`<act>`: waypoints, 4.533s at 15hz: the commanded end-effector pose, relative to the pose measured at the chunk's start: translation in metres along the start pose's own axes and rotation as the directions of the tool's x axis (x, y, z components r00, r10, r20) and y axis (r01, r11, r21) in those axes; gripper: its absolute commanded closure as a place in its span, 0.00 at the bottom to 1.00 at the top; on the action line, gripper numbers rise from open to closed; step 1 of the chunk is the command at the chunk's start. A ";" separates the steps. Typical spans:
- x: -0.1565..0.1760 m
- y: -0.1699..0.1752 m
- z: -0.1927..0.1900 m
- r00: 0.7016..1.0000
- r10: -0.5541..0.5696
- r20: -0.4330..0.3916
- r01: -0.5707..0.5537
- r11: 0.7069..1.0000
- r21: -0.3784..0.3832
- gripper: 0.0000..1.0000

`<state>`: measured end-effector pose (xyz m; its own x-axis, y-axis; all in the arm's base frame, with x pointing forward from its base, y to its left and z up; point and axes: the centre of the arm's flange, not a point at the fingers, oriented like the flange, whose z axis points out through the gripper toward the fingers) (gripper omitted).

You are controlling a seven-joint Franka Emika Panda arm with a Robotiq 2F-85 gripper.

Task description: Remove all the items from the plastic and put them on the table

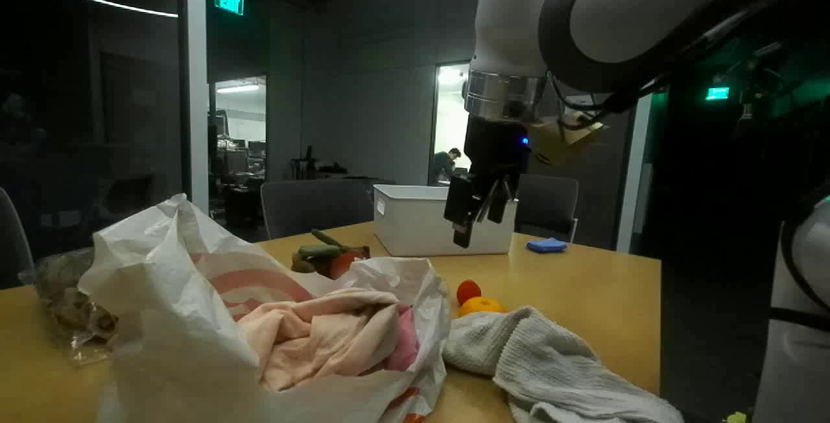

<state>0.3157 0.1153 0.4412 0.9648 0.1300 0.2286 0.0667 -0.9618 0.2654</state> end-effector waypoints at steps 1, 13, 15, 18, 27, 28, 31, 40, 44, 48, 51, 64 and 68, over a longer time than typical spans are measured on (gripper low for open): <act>0.000 0.000 -0.001 1.000 0.000 -0.002 0.000 1.000 0.000 0.00; 0.039 -0.022 -0.040 0.990 -0.096 -0.102 0.109 0.986 0.124 0.00; 0.054 -0.039 -0.067 0.979 -0.133 -0.153 0.162 0.967 0.199 0.00; 0.069 -0.084 -0.082 0.958 -0.217 -0.186 0.266 0.917 0.297 0.00; 0.072 -0.156 0.033 0.845 -0.530 -0.074 0.534 0.843 0.057 0.00; 0.074 -0.156 0.043 0.848 -0.528 -0.046 0.530 0.845 0.070 0.00; 0.077 -0.163 0.061 0.854 -0.520 0.004 0.516 0.847 0.129 0.00; 0.091 -0.145 0.090 0.882 -0.467 0.066 0.442 0.867 0.229 0.00; 0.096 -0.134 0.098 0.890 -0.449 0.080 0.414 0.870 0.269 0.27; 0.099 -0.131 0.098 0.893 -0.444 0.079 0.406 0.868 0.285 0.56; 0.101 -0.127 0.097 0.898 -0.433 0.079 0.396 0.873 0.286 0.79; 0.119 -0.092 -0.041 0.956 -0.288 -0.061 0.275 0.801 0.532 0.93; 0.101 -0.075 -0.105 0.949 -0.293 -0.119 0.309 0.778 0.547 0.93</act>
<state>0.4081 0.2326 0.4926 0.8797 0.4253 0.2124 0.4648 -0.8633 -0.1964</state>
